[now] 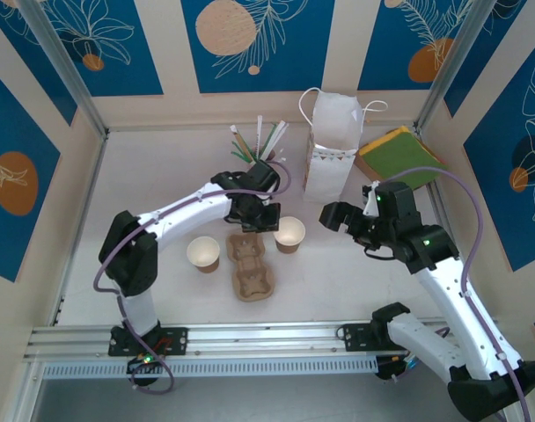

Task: Pack the takeout coffee

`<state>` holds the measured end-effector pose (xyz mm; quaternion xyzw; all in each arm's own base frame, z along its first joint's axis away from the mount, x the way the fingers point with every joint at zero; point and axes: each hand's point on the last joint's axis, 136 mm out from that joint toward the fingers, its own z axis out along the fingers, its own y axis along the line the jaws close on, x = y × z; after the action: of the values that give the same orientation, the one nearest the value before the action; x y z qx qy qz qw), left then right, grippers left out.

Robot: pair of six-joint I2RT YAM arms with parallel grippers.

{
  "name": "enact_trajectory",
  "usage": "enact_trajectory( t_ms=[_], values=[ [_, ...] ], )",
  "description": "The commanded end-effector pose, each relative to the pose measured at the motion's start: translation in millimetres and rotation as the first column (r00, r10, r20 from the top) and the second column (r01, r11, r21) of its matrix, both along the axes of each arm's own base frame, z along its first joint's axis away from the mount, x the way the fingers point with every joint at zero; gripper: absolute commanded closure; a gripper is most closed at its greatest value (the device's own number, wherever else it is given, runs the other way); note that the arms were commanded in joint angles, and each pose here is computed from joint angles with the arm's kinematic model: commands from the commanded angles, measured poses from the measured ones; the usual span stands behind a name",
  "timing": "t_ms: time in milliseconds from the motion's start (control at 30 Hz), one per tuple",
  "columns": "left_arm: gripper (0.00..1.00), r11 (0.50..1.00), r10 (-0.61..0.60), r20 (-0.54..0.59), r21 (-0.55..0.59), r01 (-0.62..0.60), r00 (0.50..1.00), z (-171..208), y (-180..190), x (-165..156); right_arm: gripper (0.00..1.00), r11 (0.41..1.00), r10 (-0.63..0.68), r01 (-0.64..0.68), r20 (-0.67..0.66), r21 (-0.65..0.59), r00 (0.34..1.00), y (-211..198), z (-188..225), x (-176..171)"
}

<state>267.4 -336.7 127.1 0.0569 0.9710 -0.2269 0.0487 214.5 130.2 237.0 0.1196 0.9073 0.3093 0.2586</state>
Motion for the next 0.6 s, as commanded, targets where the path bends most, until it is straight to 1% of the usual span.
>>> enact_trajectory(
  t_ms=[0, 200, 367, 467, 500, 567],
  values=[
    [1.0, 0.998, -0.036, -0.006, -0.046, 0.035, 0.999, 3.2, -17.5, -1.4, 0.01, 1.0, 0.016, -0.016, -0.038, 0.001, 0.999, 0.5, -7.8, -5.9],
    [1.0, 0.999, -0.053, -0.026, -0.006, 0.053, 0.998, -11.3, -13.3, -5.5, 0.01, 1.0, 0.021, -0.021, -0.041, 0.007, 0.999, 4.0, -8.1, 0.5],
    [1.0, 0.998, -0.059, -0.03, -0.001, 0.059, 0.998, -13.2, -12.4, -6.8, 0.01, 0.999, 0.031, -0.03, -0.047, 0.015, 0.998, 8.5, -8.5, 6.5],
    [0.89, 0.998, -0.063, -0.026, -0.003, 0.063, 0.998, -11.9, -12.7, -7.1, 0.01, 0.999, 0.031, -0.03, -0.043, 0.02, 0.999, 10.3, -7.7, 10.5],
    [0.87, 0.998, -0.063, -0.027, -0.002, 0.063, 0.998, -11.5, -12.2, -6.9, 0.01, 0.999, 0.034, -0.033, -0.041, 0.022, 0.999, 11.2, -7.4, 11.5],
    [0.85, 0.998, -0.064, -0.021, 0.008, 0.065, 0.998, -10.0, -10.1, -6.7, 0.01, 0.999, 0.039, -0.038, -0.04, 0.028, 0.998, 13.6, -6.5, 14.2]
  ],
)
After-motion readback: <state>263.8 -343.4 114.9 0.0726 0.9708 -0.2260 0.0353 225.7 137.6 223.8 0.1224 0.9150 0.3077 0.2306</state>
